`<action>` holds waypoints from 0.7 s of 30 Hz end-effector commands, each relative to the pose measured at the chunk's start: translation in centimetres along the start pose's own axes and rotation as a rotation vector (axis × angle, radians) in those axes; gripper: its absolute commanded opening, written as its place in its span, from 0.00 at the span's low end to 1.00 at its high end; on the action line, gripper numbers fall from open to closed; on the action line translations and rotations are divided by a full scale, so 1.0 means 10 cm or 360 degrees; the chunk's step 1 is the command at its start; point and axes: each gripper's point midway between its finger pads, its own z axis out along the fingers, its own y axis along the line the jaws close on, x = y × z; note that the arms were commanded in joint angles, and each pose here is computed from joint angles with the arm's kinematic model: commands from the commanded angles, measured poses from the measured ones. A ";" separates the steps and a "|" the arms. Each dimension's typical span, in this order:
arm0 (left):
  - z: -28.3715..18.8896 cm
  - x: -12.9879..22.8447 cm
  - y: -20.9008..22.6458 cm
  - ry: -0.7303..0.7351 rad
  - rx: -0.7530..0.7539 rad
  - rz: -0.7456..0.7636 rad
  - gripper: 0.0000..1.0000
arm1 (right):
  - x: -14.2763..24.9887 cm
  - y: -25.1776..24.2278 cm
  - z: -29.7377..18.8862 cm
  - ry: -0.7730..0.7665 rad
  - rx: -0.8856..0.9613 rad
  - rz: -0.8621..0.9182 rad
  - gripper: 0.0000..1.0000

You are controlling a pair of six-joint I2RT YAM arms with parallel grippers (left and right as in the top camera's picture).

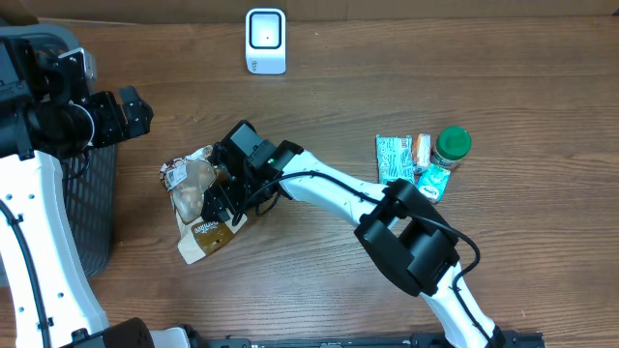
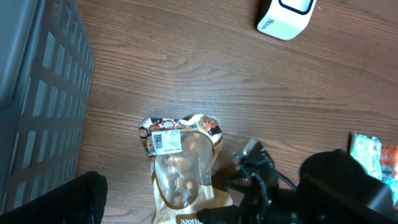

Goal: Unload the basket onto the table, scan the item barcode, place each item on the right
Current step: 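Move the right gripper left and grasp the clear bread bag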

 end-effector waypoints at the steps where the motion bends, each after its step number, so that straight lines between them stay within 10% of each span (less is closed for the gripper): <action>1: -0.03 -0.03 -0.02 -0.0021 0.0003 0.0033 1.00 | 0.05 -0.03 0.08 0.0020 0.0001 -0.0010 0.80; 16: -0.03 -0.03 -0.02 -0.0021 0.0003 0.0033 0.99 | 0.23 -0.19 0.00 0.0145 0.0062 0.0132 0.06; 21: -0.03 -0.03 -0.02 -0.0021 0.0002 0.0033 0.99 | 0.14 -0.32 -0.29 0.0144 0.0067 0.0241 0.04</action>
